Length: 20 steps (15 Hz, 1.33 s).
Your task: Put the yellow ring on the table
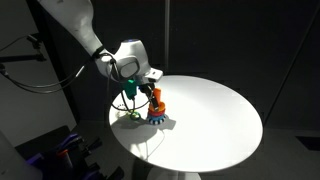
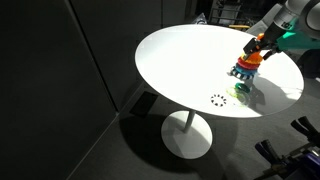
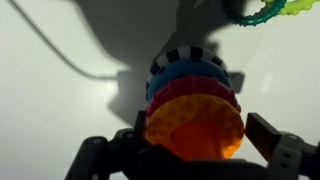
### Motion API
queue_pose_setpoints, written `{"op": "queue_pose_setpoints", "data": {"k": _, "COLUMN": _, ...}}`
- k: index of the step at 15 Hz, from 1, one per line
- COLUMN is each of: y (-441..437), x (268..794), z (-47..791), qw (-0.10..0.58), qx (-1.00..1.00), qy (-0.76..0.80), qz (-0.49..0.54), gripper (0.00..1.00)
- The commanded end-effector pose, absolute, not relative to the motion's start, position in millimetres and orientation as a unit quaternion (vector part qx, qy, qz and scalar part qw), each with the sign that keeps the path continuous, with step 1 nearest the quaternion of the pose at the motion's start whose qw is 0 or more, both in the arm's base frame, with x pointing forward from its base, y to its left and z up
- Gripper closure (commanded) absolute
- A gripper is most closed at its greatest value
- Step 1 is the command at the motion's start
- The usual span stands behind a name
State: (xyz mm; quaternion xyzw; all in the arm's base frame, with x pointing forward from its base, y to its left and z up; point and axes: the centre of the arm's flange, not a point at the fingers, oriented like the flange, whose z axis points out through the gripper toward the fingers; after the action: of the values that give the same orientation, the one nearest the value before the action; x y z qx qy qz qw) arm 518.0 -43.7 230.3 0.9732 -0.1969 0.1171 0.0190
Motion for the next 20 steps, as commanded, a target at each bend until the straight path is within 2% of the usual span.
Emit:
{"op": "queue_pose_setpoints", "data": {"k": 1, "y": -45, "x": 524, "z": 231, "qw": 0.027, "qx": 0.974, "qy": -0.190, "qz": 0.123, "gripper": 0.17}}
{"op": "queue_pose_setpoints", "data": {"k": 3, "y": -44, "x": 525, "z": 235, "qw": 0.027, "qx": 0.973, "qy": -0.190, "qz": 0.126, "gripper": 0.33}}
{"op": "queue_pose_setpoints", "data": {"k": 4, "y": -44, "x": 526, "z": 236, "qw": 0.027, "qx": 0.973, "qy": -0.190, "qz": 0.127, "gripper": 0.35}}
{"op": "queue_pose_setpoints", "data": {"k": 7, "y": -43, "x": 528, "z": 243, "qw": 0.026, "qx": 0.973, "qy": -0.193, "qz": 0.128, "gripper": 0.49}}
{"op": "queue_pose_setpoints", "data": {"k": 11, "y": -42, "x": 529, "z": 251, "qw": 0.024, "qx": 0.972, "qy": -0.193, "qz": 0.128, "gripper": 0.54}}
{"op": "queue_pose_setpoints", "data": {"k": 14, "y": -42, "x": 530, "z": 261, "qw": 0.022, "qx": 0.972, "qy": -0.195, "qz": 0.130, "gripper": 0.74}}
{"op": "queue_pose_setpoints", "data": {"k": 17, "y": -42, "x": 530, "z": 267, "qw": 0.020, "qx": 0.972, "qy": -0.196, "qz": 0.129, "gripper": 0.83}}
{"op": "queue_pose_setpoints", "data": {"k": 18, "y": -42, "x": 530, "z": 270, "qw": 0.019, "qx": 0.972, "qy": -0.197, "qz": 0.128, "gripper": 0.95}}
{"op": "queue_pose_setpoints", "data": {"k": 19, "y": -42, "x": 530, "z": 271, "qw": 0.019, "qx": 0.972, "qy": -0.197, "qz": 0.128, "gripper": 1.00}}
{"op": "queue_pose_setpoints", "data": {"k": 20, "y": -42, "x": 530, "z": 273, "qw": 0.018, "qx": 0.972, "qy": -0.197, "qz": 0.128, "gripper": 1.00}}
